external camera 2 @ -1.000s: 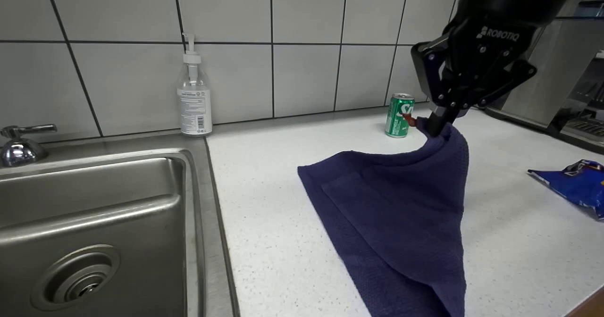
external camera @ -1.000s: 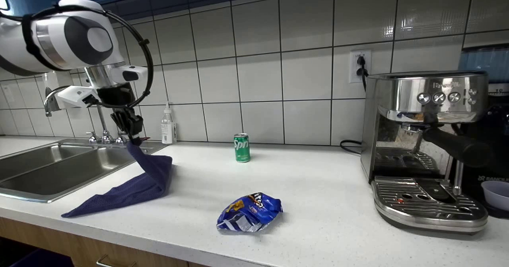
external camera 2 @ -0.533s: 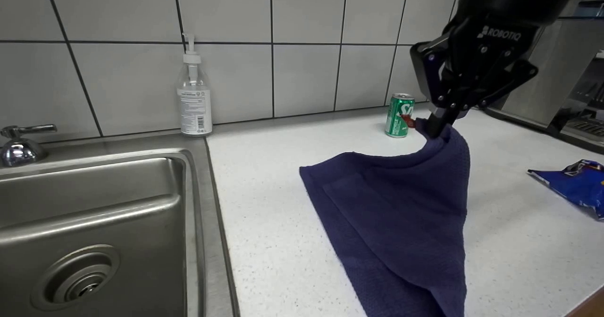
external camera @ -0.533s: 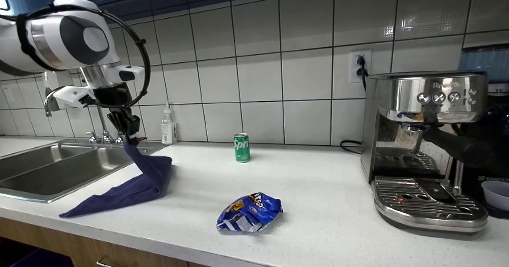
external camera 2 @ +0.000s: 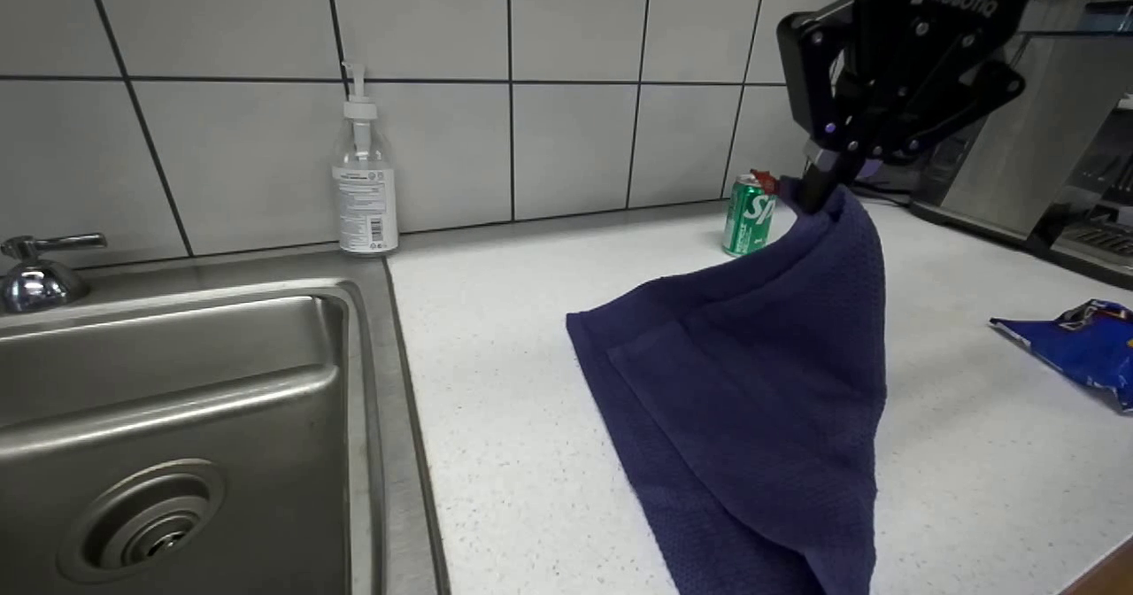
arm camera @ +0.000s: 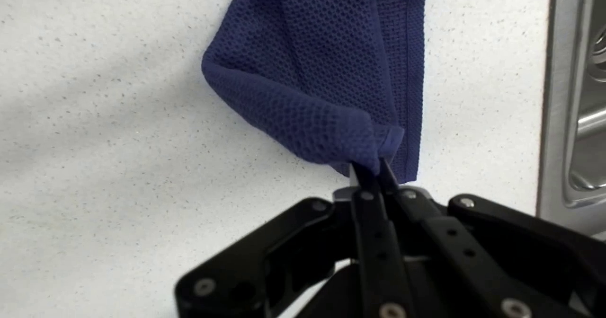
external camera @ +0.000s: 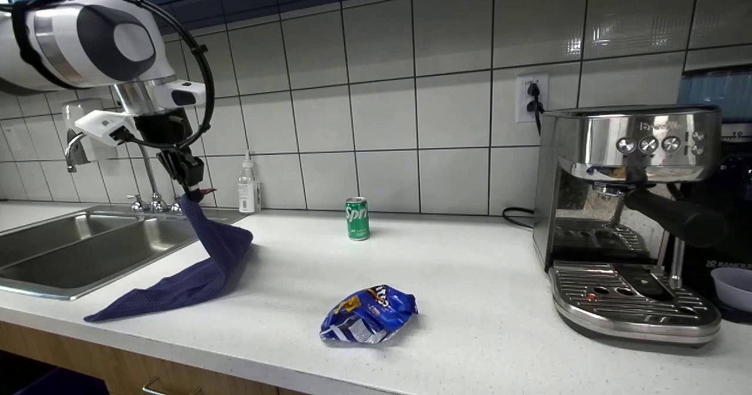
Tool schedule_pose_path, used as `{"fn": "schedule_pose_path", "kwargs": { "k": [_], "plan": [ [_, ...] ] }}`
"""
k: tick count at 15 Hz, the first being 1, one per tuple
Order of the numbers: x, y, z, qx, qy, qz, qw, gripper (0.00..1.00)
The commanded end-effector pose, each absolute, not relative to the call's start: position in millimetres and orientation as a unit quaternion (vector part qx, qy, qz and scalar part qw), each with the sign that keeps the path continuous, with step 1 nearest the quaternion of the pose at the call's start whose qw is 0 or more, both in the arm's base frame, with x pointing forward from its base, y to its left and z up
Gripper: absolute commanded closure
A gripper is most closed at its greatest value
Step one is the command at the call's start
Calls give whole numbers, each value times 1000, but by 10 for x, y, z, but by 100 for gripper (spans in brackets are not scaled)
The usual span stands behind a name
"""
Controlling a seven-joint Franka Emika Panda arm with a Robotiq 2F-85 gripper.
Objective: Fold the towel into a triangle twice.
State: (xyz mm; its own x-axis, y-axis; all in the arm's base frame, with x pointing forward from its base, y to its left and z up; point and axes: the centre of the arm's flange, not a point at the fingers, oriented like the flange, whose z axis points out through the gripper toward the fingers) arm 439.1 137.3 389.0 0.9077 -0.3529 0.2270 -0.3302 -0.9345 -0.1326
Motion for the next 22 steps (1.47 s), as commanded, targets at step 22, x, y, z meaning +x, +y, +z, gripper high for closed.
{"fn": "schedule_pose_path", "kwargs": {
  "k": [22],
  "plan": [
    [3789,1502,3860,-982,114,-142,41,99]
  ]
}}
